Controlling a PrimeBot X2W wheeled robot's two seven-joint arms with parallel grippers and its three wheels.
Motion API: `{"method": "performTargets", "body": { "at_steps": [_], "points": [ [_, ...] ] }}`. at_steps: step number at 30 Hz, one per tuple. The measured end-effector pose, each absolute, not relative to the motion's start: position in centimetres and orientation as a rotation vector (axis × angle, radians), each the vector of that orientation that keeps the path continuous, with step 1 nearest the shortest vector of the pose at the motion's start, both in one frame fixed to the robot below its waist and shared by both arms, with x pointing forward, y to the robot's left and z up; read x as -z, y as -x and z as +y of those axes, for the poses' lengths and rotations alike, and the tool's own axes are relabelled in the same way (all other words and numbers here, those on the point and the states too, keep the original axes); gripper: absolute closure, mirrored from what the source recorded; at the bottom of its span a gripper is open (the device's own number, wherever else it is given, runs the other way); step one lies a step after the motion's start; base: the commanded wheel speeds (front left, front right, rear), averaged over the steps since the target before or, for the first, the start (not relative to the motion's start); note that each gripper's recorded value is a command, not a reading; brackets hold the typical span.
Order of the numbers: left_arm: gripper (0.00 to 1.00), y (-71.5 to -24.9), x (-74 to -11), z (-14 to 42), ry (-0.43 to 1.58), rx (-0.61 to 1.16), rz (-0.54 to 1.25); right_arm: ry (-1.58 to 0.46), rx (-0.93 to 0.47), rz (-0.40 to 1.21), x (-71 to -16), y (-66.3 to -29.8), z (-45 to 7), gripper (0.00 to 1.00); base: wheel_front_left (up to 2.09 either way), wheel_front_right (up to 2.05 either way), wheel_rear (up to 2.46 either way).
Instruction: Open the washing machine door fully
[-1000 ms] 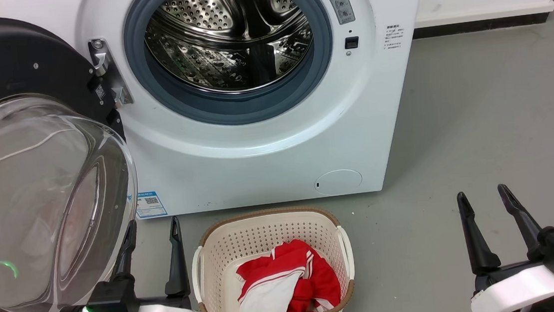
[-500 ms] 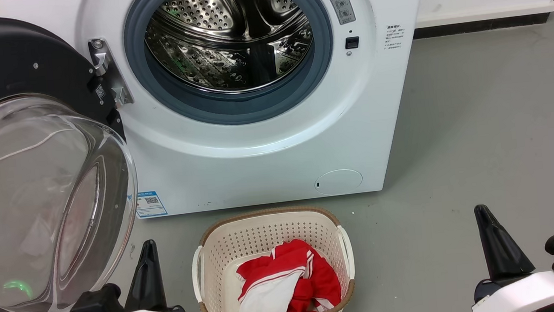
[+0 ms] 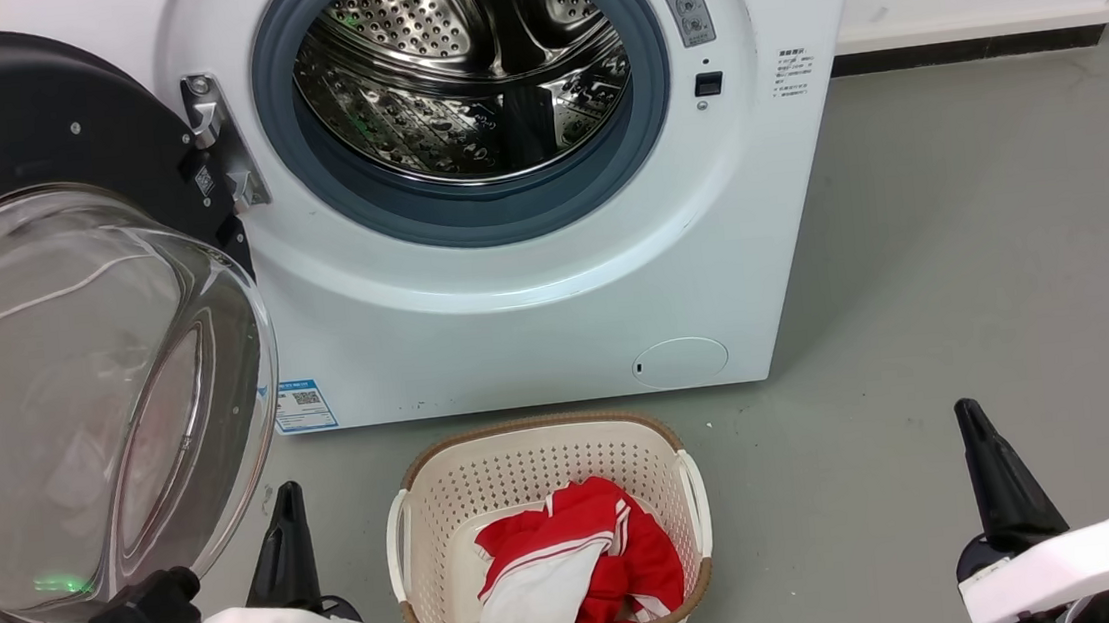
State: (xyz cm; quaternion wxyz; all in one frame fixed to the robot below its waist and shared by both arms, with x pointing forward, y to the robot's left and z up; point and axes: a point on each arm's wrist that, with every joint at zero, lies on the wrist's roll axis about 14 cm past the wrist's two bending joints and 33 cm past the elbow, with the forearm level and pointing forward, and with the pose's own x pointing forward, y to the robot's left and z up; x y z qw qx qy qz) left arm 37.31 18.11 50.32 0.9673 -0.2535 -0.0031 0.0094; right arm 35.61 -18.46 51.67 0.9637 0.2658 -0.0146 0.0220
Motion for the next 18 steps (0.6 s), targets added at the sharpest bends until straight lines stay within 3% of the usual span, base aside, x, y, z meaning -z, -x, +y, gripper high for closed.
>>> {"method": "performTargets", "body": {
  "at_steps": [18],
  "points": [
    [1.00,-37.63,-49.66,18.70,0.782,-0.043,0.034,-0.800,-0.021,-0.009,-51.09,-36.28,-19.02,1.00,0.00,0.00,0.00]
  ]
}}
